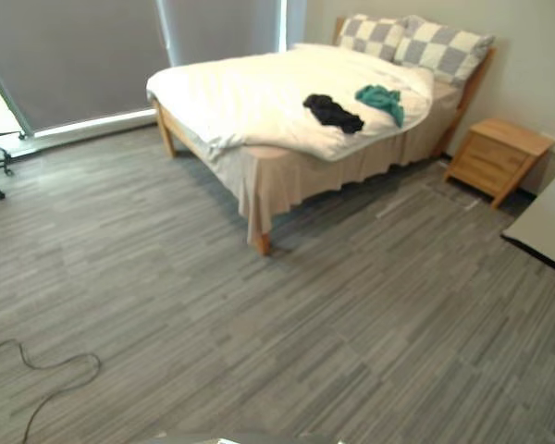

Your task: Tidy up the quilt and then pick up the clothes from the bed and put them into the laundry hamper.

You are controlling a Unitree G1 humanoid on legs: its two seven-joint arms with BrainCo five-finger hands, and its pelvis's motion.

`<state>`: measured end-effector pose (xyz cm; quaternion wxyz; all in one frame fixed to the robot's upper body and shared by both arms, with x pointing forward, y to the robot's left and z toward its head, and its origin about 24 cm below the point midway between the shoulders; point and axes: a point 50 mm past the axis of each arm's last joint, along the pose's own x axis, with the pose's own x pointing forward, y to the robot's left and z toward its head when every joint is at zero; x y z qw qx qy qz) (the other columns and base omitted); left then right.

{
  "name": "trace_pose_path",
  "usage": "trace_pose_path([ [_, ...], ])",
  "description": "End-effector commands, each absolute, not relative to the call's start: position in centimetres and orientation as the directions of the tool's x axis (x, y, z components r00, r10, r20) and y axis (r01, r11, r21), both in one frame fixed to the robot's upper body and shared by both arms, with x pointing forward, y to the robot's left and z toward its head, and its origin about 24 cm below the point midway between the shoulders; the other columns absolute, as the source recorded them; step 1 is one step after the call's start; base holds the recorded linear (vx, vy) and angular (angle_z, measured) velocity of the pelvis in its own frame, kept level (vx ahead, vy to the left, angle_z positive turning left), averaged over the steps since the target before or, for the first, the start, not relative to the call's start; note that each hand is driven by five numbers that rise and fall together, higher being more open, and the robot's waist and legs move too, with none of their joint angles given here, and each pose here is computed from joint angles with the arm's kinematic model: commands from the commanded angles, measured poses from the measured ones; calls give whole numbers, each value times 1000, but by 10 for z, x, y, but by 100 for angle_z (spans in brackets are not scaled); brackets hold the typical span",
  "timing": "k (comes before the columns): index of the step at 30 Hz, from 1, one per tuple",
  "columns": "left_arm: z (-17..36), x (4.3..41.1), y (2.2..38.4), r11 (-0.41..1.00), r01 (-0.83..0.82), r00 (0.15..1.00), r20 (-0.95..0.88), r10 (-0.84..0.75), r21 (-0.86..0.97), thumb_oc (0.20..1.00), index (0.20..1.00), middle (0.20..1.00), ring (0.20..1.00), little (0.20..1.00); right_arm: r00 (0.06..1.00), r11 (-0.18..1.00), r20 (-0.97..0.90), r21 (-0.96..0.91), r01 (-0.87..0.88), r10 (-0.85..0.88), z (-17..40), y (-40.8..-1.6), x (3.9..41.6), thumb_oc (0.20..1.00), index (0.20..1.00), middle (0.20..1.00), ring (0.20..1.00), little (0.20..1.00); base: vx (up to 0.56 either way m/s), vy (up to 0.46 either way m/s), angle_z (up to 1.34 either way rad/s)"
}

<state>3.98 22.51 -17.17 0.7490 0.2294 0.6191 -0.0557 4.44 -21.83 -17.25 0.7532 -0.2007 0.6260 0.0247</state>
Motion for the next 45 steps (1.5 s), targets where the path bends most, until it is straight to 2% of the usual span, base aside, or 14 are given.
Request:
trace_pose_path([
  [1,-164,97,219,848,399,384,-903,191,349,1000,1000,1000,1000,1000,375,884,-895,-362,-294,-242,-160,-224,107,1000,1000,1000,1000,1000,14,4,-4],
  [13,-164,95,218,814,452,388,-903,188,364,1000,1000,1000,1000,1000,401,875,-895,-345,-339,-197,-161,-211,111,1000,1000,1000,1000,1000,25,20,-7],
  [15,-164,96,220,816,445,390,-900,194,368,1000,1000,1000,1000,1000,425,888,-889,-326,-326,-170,-160,-204,117,1000,1000,1000,1000,1000,11,51,-26],
  [18,-158,105,233,831,388,413,-881,229,398,1000,1000,1000,1000,1000,531,915,-841,-286,-283,-99,-150,-187,138,1000,1000,1000,1000,1000,-11,79,-40],
  [19,-158,105,233,832,388,413,-882,229,397,1000,1000,1000,1000,1000,531,915,-842,-287,-284,-99,-150,-187,138,1000,1000,1000,1000,1000,140,112,-44],
  [22,-158,102,236,843,348,409,-876,257,410,1000,1000,1000,1000,1000,607,964,-789,-221,-148,-88,-140,-181,138,1000,1000,1000,1000,1000,302,9,-29],
  [26,-164,93,222,817,426,395,-892,219,389,1000,1000,1000,1000,1000,647,971,-760,-193,-137,-60,-134,-173,130,1000,1000,1000,1000,1000,434,-131,-5],
  [33,-165,90,219,792,467,397,-894,210,393,1000,1000,1000,1000,1000,699,975,-715,-162,-151,-10,-122,-168,128,1000,1000,1000,1000,1000,449,-190,13],
  [35,-161,100,221,813,415,438,-873,215,409,1000,1000,1000,1000,1000,704,960,-710,-194,-201,4,-121,-169,126,1000,1000,1000,1000,1000,370,-321,9],
  [38,-141,149,211,845,294,630,-755,181,447,1000,1000,1000,1000,1000,764,944,-641,-207,-258,68,-107,-157,149,1000,1000,1000,1000,1000,659,-337,-76],
  [39,-139,150,209,863,261,650,-740,175,434,1000,1000,1000,1000,1000,774,941,-628,-209,-267,79,-105,-153,154,1000,1000,1000,1000,1000,468,-13,-108],
  [45,-139,149,205,897,183,646,-737,198,402,1000,1000,1000,1000,1000,791,940,-606,-213,-267,88,-103,-142,167,1000,1000,1000,1000,1000,436,123,-113],
])
